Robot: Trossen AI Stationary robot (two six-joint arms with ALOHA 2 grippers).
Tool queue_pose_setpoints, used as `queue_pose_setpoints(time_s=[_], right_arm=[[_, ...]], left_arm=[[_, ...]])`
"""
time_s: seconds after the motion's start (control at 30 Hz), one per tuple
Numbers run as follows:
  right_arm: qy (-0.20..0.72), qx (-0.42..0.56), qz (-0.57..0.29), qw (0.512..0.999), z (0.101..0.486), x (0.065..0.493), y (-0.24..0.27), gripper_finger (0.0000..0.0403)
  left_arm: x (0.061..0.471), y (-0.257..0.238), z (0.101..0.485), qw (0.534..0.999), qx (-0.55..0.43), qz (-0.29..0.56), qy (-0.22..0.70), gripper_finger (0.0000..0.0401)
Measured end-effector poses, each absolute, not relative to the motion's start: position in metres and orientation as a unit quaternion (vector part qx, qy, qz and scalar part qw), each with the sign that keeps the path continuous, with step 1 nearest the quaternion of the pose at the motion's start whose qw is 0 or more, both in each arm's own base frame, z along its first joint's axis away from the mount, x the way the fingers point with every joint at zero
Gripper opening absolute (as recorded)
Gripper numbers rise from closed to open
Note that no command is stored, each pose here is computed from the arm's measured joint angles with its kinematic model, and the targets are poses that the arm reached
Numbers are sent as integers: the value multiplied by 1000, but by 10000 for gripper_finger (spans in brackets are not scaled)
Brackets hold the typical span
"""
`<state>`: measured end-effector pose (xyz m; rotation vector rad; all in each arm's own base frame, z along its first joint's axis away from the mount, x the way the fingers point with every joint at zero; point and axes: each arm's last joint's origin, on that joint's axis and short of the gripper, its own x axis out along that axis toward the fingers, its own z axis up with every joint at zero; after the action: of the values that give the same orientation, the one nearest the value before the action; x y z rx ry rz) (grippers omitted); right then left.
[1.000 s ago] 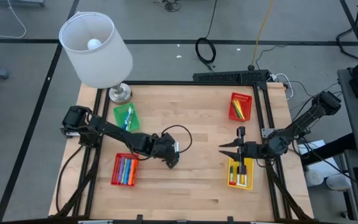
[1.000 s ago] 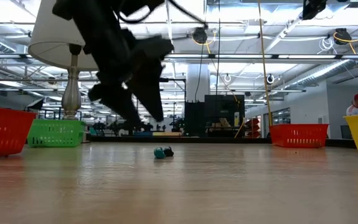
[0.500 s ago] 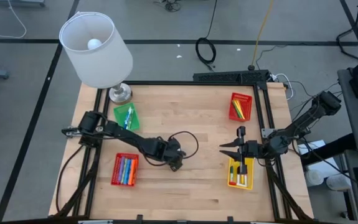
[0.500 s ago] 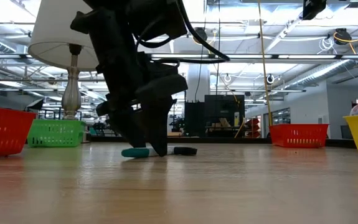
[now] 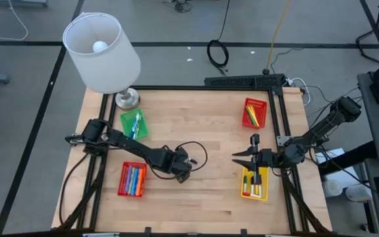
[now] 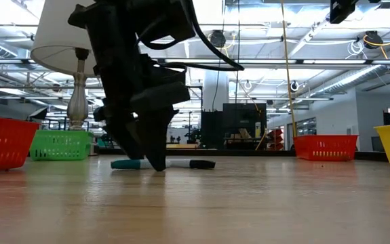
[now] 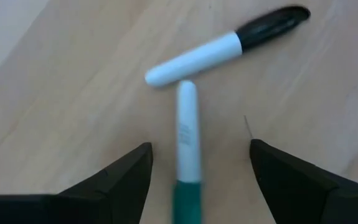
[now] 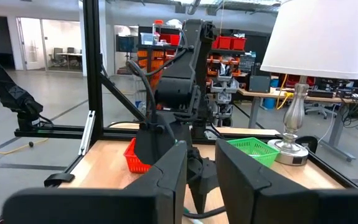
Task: Pick & Place Markers
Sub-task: Put the green highlighter pen into the yellow basket
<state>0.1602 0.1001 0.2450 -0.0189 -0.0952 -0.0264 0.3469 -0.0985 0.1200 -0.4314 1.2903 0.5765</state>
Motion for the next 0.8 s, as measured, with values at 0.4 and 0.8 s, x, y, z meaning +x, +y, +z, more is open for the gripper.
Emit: queue_pose_setpoints(time_s=[0.4, 0.8], right_arm=[[-48, -9, -13, 999, 245, 160, 100, 75], [-47, -9, -13, 999, 245, 160, 100, 75]], left_arm=[[340, -103, 120, 726, -176, 246, 618, 278], [341, -103, 120, 724, -184, 238, 621, 153]])
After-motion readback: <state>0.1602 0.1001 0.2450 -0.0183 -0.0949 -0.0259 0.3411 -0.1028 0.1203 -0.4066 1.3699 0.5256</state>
